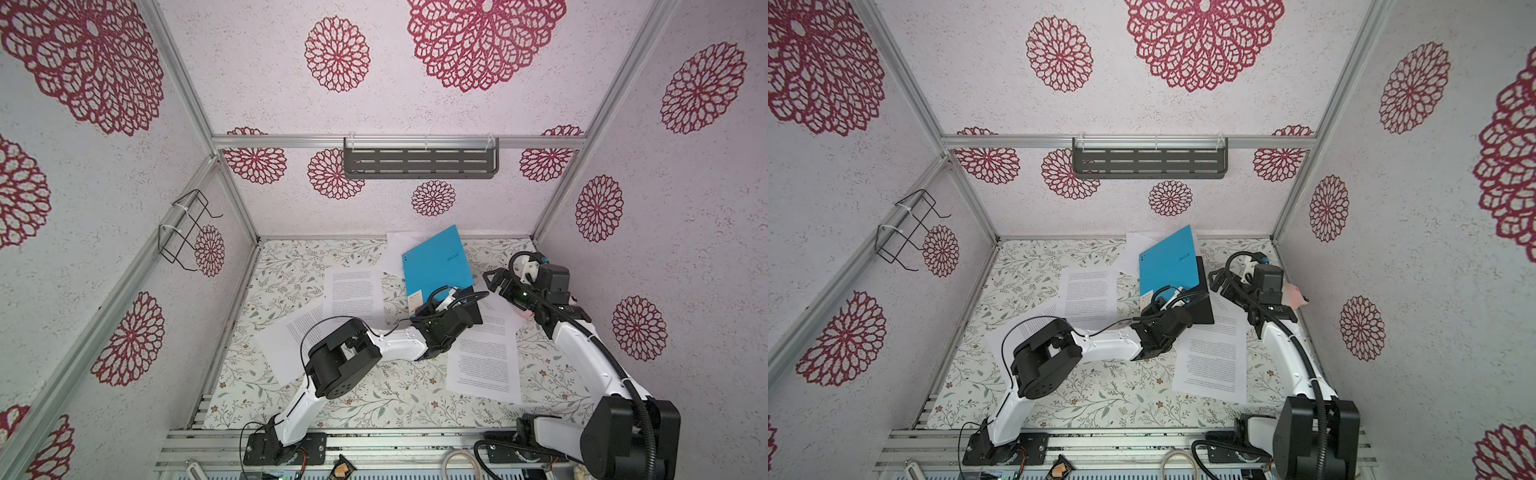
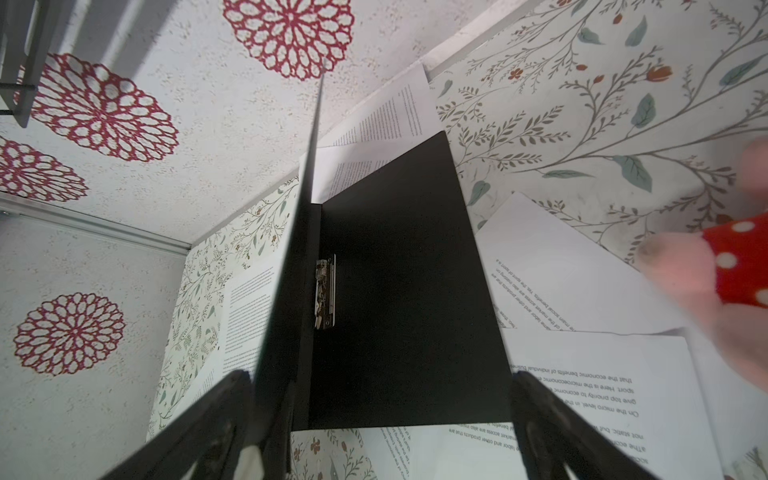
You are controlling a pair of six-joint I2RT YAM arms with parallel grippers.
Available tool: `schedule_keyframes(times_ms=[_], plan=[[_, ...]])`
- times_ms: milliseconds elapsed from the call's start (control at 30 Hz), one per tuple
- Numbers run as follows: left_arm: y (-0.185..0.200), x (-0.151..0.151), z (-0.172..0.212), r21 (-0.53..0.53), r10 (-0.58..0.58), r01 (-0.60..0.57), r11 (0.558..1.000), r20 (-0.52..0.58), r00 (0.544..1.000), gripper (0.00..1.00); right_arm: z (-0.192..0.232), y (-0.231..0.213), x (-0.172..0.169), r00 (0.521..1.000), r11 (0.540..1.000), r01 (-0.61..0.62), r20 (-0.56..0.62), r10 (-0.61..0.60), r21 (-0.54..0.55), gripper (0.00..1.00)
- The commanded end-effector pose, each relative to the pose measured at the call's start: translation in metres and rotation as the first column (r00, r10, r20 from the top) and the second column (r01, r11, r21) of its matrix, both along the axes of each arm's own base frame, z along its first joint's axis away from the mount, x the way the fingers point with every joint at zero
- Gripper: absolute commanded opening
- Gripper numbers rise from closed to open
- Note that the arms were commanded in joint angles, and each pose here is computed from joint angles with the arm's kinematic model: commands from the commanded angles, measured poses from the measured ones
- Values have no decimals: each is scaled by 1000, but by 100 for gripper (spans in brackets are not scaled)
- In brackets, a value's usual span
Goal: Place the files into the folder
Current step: 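Lift the front cover with right gripper while left holds back cover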
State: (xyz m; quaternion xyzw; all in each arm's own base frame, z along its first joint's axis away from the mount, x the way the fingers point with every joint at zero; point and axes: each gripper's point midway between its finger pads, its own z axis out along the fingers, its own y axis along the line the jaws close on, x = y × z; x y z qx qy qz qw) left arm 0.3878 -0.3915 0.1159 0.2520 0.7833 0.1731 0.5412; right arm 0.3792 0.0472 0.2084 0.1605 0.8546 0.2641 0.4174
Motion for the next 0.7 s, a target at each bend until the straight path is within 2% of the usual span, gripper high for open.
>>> schedule_keyframes(times_ms=[0, 133, 167, 267, 400, 533, 667], plan=[[19, 0, 7, -285, 74, -100, 953, -103, 992, 0, 16, -3, 4, 999, 999, 11, 46, -9, -37, 99], [37, 1, 14, -486, 89, -151, 861, -149, 985, 0, 5, 11, 11, 999, 999, -26, 24, 27, -40, 98], [43, 0, 30, -548, 89, -152, 822, -139, 986, 0, 4, 18, 13, 999, 998, -46, 24, 47, -40, 98], [57, -4, 25, -640, 100, -189, 745, -173, 980, 0, 1, 45, 18, 993, 992, -115, 23, 116, -50, 98], [71, -12, 15, -728, 121, -215, 651, -180, 976, 0, -7, 85, 29, 979, 979, -205, 21, 205, 5, 98], [83, -18, 14, -799, 137, -208, 564, -158, 978, 0, -22, 119, 39, 963, 963, -270, -6, 270, 11, 97], [98, -23, 7, -837, 167, -222, 500, -158, 973, 0, -36, 148, 52, 947, 947, -320, -31, 320, 29, 95]])
